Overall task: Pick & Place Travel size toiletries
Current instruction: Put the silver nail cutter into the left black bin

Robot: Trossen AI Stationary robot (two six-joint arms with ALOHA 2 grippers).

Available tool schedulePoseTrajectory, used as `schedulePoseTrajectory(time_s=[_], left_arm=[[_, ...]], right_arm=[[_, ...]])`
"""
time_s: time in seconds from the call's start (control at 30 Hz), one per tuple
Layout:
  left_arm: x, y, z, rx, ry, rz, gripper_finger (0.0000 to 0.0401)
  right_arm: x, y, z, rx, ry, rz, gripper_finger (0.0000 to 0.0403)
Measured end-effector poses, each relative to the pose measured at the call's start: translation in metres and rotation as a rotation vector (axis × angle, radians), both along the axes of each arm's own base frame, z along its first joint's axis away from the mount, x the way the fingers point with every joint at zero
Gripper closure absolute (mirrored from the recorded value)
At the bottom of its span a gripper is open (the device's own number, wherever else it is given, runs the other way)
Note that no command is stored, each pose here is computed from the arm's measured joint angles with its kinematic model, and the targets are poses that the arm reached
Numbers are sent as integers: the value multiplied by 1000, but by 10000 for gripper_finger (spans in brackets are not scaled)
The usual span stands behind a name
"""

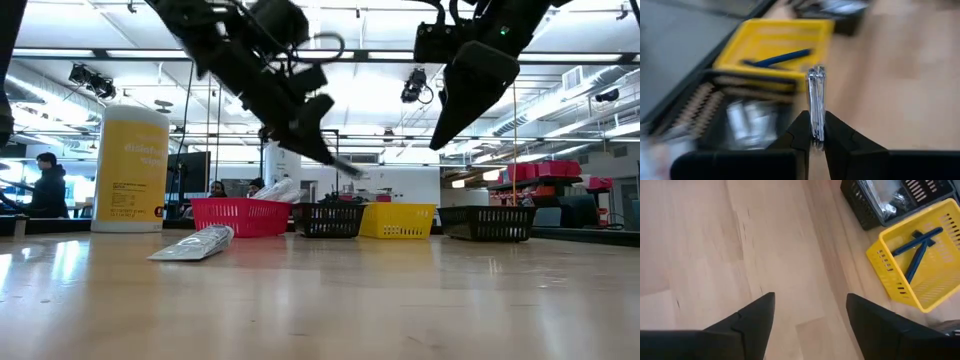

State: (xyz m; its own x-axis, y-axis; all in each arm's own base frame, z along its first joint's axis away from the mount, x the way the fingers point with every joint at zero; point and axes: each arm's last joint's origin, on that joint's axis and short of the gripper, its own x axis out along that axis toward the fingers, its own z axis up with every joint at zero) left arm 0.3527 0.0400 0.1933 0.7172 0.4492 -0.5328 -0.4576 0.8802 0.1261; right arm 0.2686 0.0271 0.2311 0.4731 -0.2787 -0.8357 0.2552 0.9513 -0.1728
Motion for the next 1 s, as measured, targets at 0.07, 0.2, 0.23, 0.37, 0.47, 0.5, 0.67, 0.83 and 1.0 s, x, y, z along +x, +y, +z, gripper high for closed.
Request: schedulePoseTrajectory(time_s=[0.07,0.2,0.23,0.37,0.47,0.5,0.67,0.83,1.0], left_arm=[[-2,19,2,2,23,52,365],[-8,50,2,-18,19,120,364],[-10,56,1,-35,16,125,364],[-13,73,-6,-88,24,117,367],[-8,75,-15,-112,29,98,367],[-9,74,-19,-119,58,102,366],[-6,75,-27,-98,94,140,365],[-6,79,-32,-88,108,143,353],[-6,80,-35,-70,132,136,322]], right_arm=[[0,0,0,0,-1,-1,147],[0,0,0,-7,4,12,159],[0,0,0,-8,5,14,163],[0,0,0,-11,6,19,176],[0,0,0,-12,5,21,185],[0,0,0,-11,0,21,187],[3,0,1,-4,-22,30,195],[3,1,2,-6,-28,36,198],[4,1,2,-6,-31,37,192]])
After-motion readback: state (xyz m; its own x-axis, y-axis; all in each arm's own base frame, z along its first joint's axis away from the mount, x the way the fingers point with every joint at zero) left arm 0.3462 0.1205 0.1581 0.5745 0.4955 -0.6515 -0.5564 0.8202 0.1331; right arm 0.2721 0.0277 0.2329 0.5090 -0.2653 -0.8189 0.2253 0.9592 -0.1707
